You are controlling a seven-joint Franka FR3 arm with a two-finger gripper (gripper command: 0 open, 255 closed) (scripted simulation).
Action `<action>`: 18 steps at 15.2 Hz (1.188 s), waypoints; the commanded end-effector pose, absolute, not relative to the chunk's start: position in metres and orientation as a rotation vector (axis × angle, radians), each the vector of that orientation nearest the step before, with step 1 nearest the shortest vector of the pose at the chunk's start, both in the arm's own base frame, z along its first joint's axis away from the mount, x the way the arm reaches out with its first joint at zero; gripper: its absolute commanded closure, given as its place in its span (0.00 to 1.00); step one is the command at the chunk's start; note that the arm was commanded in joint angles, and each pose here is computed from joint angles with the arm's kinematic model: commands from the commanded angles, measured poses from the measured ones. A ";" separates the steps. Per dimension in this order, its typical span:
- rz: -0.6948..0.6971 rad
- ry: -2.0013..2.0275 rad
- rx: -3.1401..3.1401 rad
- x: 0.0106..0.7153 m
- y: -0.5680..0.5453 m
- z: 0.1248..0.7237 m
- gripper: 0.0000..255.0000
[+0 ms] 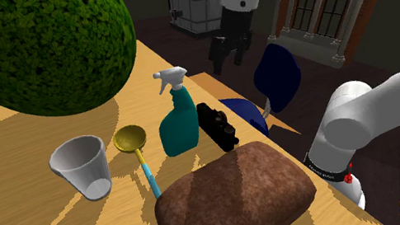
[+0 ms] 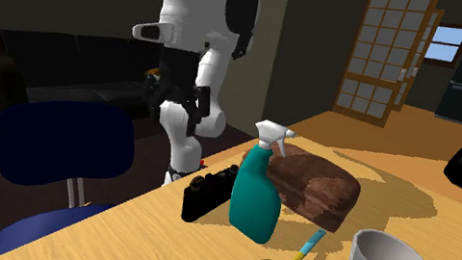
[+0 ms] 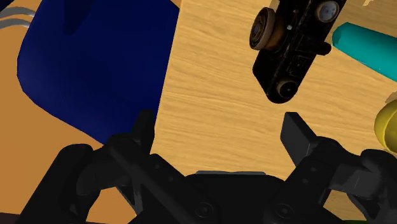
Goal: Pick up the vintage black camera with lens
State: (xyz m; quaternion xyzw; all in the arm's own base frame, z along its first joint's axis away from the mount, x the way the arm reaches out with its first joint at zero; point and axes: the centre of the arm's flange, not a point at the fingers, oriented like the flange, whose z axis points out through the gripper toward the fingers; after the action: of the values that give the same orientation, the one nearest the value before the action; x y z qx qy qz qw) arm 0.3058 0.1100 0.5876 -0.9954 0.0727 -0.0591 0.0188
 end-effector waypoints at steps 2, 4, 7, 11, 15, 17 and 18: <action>-0.141 0.352 -3.102 0.297 0.144 0.562 0.00; -0.112 0.431 -3.107 0.294 0.166 0.546 0.00; -0.067 0.551 -3.110 0.290 0.199 0.523 0.00; -0.044 0.614 -3.110 0.288 0.217 0.500 0.00; -0.044 0.614 -3.110 0.288 0.217 0.479 0.00; -0.044 0.614 -3.110 0.288 0.217 0.471 0.00; -0.044 0.614 -3.110 0.288 0.217 0.471 0.00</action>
State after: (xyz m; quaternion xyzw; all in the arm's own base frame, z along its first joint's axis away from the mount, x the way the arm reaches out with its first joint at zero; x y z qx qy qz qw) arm 0.2881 0.2159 0.4722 -0.9808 0.1938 -0.0138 -0.0145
